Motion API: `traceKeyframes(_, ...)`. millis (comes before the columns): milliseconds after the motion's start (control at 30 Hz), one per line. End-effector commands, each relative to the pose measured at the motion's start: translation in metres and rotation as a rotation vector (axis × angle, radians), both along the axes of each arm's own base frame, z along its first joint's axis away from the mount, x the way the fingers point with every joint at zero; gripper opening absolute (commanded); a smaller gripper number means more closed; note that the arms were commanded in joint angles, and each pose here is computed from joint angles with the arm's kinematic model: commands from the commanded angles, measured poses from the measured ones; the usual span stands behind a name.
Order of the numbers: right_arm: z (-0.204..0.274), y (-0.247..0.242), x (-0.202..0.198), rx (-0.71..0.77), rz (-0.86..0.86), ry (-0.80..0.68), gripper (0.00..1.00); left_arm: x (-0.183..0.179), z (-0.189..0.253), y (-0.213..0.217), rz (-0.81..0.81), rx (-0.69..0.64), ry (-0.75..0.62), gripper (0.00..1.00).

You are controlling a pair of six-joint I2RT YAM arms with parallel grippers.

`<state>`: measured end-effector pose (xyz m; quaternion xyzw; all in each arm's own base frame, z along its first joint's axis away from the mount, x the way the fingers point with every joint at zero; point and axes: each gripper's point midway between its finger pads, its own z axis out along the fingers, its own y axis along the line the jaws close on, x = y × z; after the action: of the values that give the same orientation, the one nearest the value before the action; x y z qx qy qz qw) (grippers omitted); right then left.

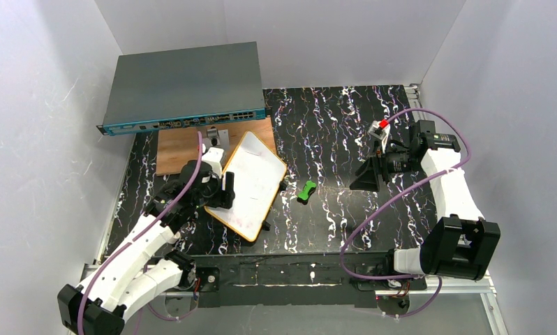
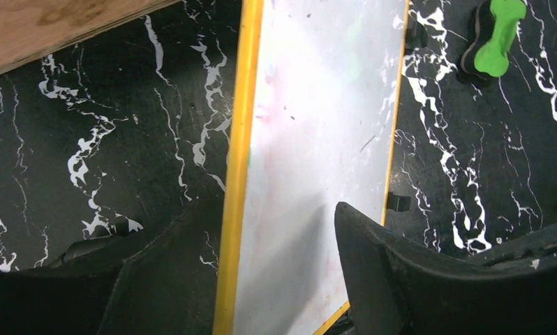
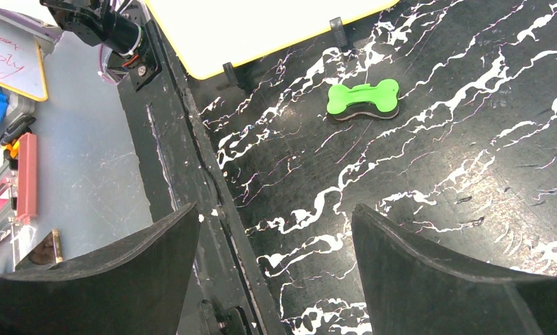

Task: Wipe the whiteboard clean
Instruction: Place the whiteboard on the whiteboard stand.

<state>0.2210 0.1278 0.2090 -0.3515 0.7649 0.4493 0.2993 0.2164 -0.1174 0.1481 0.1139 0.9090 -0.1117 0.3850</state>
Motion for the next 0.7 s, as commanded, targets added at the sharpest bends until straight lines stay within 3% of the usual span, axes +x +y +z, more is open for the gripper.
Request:
traceKeyframes(0, -0.002, 0.001, -0.001, 0.016, 0.007, 0.004, 0.85, 0.005, 0.013, 0.015, 0.04, 0.061, -0.044, 0.7)
traceKeyframes(300, -0.003, -0.001, -0.001, -0.001, 0.005, -0.003, 0.86, 0.001, 0.04, 0.027, 0.069, 0.074, -0.099, 0.86)
traceKeyframes(500, 0.001, -0.011, 0.002, -0.077, -0.038, -0.059, 0.86, -0.005, 0.091, 0.026, 0.063, -0.006, -0.203, 0.93)
traceKeyframes(667, 0.023, -0.033, 0.019, -0.169, -0.164, -0.189, 0.88, -0.013, 0.136, 0.018, 0.036, -0.121, -0.285, 0.98)
